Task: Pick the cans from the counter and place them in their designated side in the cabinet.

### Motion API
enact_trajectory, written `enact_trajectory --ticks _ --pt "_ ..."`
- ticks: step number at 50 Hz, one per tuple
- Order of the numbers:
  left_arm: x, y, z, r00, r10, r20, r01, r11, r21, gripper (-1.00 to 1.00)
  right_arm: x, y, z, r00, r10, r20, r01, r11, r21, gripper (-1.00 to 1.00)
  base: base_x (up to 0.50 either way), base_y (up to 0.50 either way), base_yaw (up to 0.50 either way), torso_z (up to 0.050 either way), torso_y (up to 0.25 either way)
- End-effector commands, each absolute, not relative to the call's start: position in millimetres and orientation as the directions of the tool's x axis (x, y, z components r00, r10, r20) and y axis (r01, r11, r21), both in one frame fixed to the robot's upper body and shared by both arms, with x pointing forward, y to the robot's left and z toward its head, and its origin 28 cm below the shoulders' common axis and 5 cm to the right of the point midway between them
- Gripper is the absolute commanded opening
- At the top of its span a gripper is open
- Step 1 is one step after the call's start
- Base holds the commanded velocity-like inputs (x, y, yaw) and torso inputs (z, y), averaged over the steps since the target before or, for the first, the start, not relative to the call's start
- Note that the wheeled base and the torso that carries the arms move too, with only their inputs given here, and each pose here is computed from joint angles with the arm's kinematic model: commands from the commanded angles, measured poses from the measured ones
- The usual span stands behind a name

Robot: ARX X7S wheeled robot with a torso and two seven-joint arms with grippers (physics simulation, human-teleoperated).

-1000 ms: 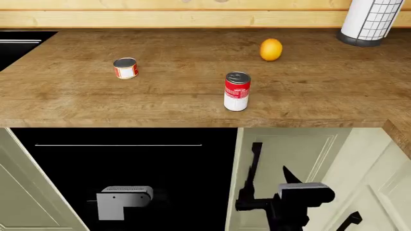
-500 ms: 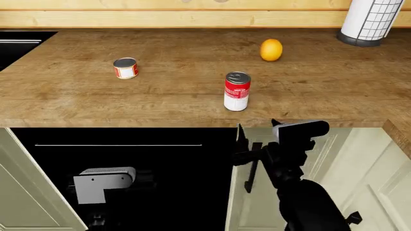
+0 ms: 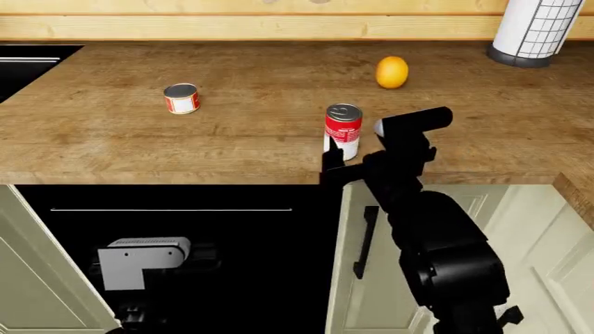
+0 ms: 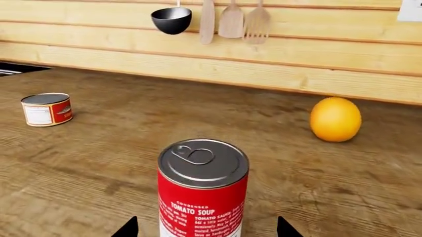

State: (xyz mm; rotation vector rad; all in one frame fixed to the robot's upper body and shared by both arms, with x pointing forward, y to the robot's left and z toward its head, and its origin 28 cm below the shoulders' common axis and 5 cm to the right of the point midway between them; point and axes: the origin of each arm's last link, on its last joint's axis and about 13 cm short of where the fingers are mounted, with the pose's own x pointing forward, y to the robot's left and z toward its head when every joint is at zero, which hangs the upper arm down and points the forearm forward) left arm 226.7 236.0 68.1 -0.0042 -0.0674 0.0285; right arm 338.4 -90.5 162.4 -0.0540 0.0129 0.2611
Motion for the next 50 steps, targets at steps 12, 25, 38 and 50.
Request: enact_trajectory --ticks 12,25,38,50 --pt "225.8 238.6 66.5 0.997 0.037 0.066 -0.037 0.999 0.010 1.00 366.7 -84.3 162.7 0.959 0.278 -0.057 -0.279 0.960 -0.011 1.00 0.00 0.00 0.00 0.000 0.000" --pt "226.1 239.3 64.3 0.998 0.041 0.057 -0.042 0.999 0.013 1.00 379.4 -80.4 153.0 0.950 0.297 -0.094 -0.298 0.955 0.009 1.00 0.00 0.00 0.00 0.000 0.000" --pt "228.2 241.1 64.8 0.997 0.053 0.058 -0.054 0.998 0.012 1.00 401.6 -79.2 148.9 0.945 0.301 -0.129 -0.301 0.953 0.014 1.00 0.00 0.00 0.00 0.000 0.000" --pt "228.3 243.0 62.5 0.997 0.062 0.055 -0.062 0.998 0.009 1.00 421.7 -69.7 153.6 0.933 0.334 -0.134 -0.335 0.942 0.019 -1.00 0.00 0.00 0.00 0.000 0.000"
